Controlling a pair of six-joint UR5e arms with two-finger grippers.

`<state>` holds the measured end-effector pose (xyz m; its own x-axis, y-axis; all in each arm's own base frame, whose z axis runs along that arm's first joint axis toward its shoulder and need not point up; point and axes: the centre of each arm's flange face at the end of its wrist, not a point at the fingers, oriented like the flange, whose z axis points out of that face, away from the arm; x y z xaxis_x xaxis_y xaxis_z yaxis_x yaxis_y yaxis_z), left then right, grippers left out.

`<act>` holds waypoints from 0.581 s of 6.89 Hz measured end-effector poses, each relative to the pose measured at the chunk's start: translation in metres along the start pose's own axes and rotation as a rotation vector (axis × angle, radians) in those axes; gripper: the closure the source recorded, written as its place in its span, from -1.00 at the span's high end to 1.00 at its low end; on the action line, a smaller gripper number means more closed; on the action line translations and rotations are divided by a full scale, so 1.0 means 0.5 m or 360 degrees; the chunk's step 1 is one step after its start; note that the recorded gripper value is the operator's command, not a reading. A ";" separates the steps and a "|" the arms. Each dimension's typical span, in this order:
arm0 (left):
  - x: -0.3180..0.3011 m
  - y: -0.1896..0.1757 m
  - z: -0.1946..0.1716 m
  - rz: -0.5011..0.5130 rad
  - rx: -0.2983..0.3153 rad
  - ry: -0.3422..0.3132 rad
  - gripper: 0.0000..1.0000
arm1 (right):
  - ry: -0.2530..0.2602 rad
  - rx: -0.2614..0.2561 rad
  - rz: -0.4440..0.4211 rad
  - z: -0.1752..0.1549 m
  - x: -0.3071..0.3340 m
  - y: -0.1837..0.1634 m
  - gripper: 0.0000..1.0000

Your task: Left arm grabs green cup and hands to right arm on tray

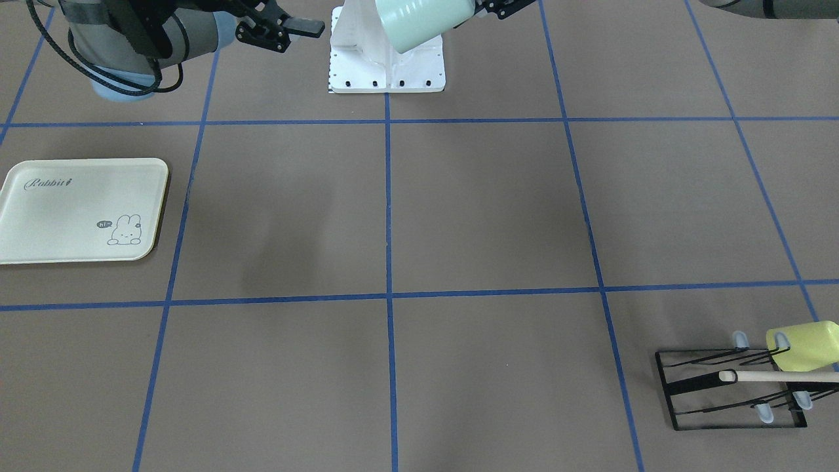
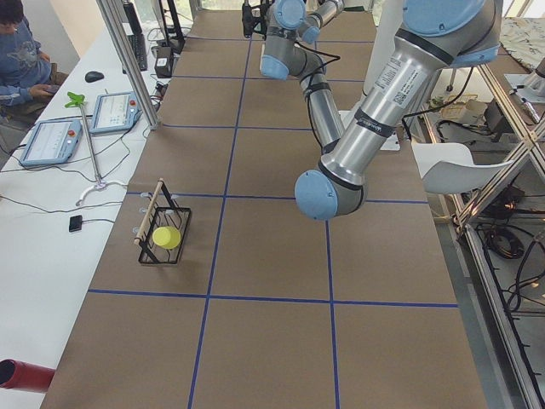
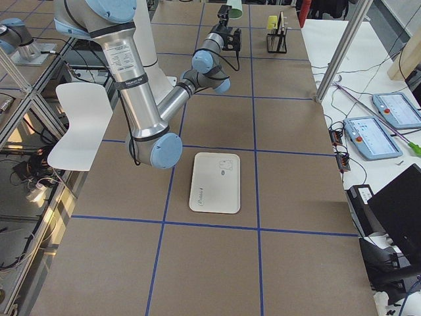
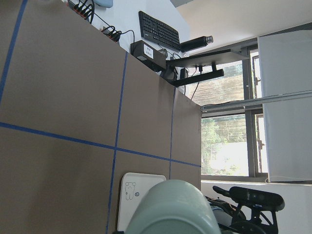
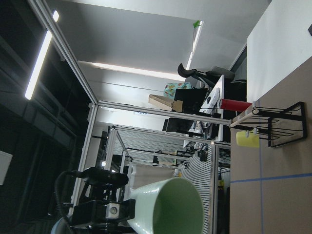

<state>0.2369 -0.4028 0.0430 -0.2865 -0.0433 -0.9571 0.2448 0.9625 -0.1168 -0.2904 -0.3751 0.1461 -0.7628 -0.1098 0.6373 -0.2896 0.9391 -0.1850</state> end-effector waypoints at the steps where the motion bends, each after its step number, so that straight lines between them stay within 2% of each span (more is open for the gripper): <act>1: 0.003 0.011 -0.001 -0.0018 -0.0027 0.0043 -1.00 | -0.0075 -0.0002 0.0049 0.003 -0.003 0.020 0.97; 3: 0.002 0.029 0.004 -0.0043 -0.0070 0.0082 -1.00 | -0.0179 0.0002 0.0114 0.004 -0.001 0.051 0.90; 4: 0.001 0.037 0.008 -0.0054 -0.0088 0.0088 -1.00 | -0.0203 0.0007 0.0129 0.003 0.000 0.058 0.85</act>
<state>0.2449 -0.3861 0.0391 -0.3448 -0.0625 -0.9366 0.1828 0.9742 -0.1323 -0.2997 -0.3487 0.1396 -0.8510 -0.0746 0.5198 -0.2267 0.9451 -0.2354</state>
